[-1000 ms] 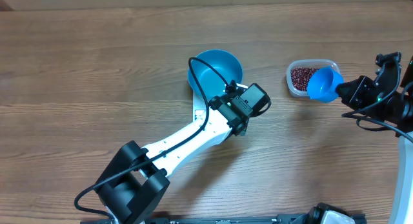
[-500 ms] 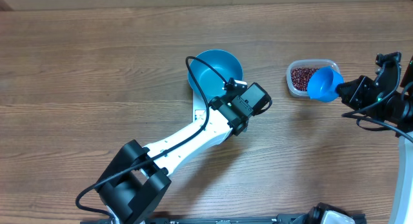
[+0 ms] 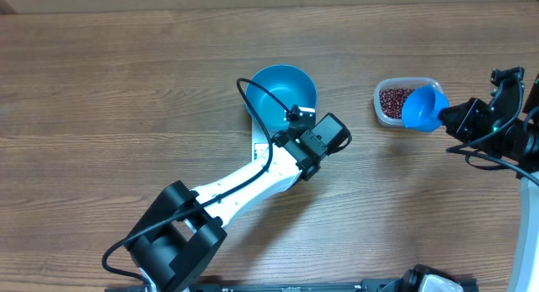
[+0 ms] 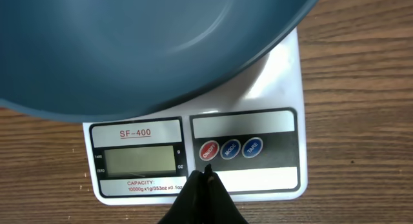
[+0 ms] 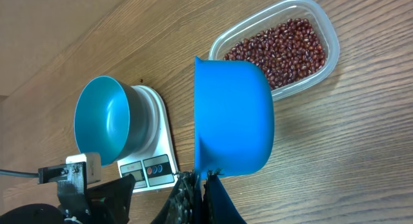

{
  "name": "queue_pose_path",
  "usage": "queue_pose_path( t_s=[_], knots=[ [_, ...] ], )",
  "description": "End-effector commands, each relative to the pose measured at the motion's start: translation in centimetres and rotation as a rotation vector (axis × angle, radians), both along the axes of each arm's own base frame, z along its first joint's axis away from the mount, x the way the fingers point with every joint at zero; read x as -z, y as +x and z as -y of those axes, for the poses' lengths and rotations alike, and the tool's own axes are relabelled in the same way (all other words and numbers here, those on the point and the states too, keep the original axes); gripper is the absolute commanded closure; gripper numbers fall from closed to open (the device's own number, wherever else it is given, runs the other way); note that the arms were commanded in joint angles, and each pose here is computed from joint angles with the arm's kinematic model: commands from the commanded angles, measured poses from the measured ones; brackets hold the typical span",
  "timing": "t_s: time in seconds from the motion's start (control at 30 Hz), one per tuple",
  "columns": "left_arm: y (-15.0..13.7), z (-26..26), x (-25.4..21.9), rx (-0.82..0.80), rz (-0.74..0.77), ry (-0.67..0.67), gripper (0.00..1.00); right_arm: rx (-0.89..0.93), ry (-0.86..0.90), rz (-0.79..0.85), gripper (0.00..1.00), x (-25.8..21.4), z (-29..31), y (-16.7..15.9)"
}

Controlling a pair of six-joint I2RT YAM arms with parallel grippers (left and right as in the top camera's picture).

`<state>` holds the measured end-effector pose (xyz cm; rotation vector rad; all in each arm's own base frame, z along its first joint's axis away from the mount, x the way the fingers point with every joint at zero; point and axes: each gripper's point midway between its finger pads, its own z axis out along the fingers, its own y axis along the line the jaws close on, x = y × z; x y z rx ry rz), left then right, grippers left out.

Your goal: Scoop item into bowl and weigh 150g on scale

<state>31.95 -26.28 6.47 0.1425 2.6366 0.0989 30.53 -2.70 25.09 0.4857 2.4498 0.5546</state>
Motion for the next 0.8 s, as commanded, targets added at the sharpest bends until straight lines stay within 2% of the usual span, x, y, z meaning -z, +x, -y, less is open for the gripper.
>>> queue_pose_path(
  t_s=[0.0, 0.77],
  knots=[
    [-0.1, -0.6, 1.0, -0.019, 0.004, 0.034, 0.96, -0.003, -0.015, 0.04, 0.96, -1.3, 0.2, 0.4],
    [0.3, -0.6, 2.7, 0.0, 0.054, 0.022, 0.96, -0.004, -0.014, 0.037, 0.96, -1.3, 0.2, 0.4]
  ],
)
